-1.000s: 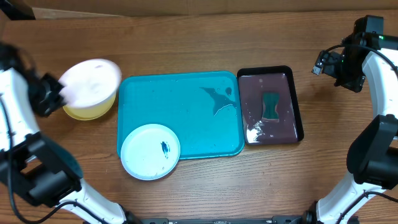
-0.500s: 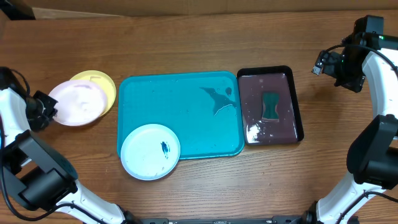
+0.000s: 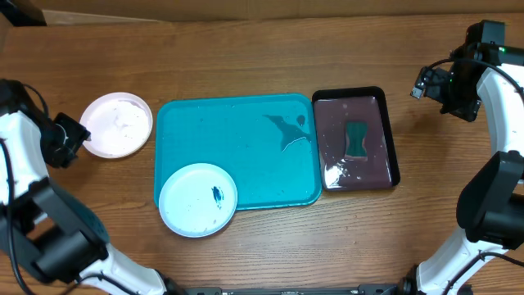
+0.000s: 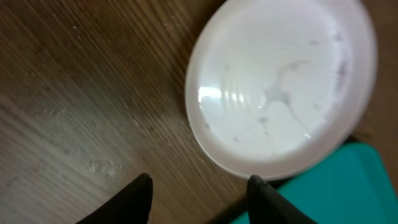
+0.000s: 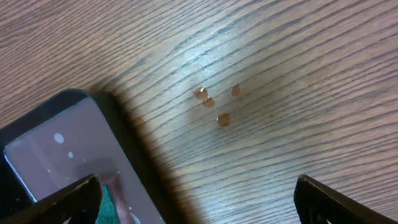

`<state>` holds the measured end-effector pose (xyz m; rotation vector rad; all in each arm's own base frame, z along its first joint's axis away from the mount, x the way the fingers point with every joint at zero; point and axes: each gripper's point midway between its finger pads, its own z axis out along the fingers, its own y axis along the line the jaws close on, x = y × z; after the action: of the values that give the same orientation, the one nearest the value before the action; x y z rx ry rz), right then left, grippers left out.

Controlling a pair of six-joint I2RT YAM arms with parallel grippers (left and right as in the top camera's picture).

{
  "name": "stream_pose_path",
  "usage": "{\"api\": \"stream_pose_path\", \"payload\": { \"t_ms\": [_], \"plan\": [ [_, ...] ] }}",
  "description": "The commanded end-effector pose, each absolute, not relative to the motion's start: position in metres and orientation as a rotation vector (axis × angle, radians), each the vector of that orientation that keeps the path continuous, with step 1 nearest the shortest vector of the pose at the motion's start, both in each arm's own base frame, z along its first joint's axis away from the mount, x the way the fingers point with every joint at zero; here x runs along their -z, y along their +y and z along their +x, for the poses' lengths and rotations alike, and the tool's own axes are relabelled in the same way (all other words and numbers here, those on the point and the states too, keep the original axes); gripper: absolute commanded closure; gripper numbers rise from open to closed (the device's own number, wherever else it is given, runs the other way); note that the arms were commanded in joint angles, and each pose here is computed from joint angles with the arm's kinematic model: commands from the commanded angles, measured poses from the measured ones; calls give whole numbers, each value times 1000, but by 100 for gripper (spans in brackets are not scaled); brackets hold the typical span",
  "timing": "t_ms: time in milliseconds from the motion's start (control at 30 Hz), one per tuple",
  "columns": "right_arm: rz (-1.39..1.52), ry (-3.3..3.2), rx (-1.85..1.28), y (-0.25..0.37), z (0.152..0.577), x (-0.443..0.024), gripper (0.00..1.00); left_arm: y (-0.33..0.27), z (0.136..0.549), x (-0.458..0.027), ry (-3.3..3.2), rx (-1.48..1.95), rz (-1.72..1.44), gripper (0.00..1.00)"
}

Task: Clean dirty plates on tray and stack at the side
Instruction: 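Withdraw the left gripper and move it toward the remaining white plate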

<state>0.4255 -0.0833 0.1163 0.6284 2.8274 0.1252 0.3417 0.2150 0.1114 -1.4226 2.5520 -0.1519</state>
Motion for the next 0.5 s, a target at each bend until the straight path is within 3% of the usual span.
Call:
{"api": "stream_pose_path", "payload": {
  "t_ms": [0,200,467],
  "plan": [
    [630,2803,-120,-86,428,-124,0,187,335,-200,2418,229,-1253,48],
    [630,2803,-120,-86,428,-124,0,127,292,-244,2490,223,-1104,47],
    [630,2803,-120,-86,428,-124,0,70,249,-209,2750,139,-956,47]
  ]
}}
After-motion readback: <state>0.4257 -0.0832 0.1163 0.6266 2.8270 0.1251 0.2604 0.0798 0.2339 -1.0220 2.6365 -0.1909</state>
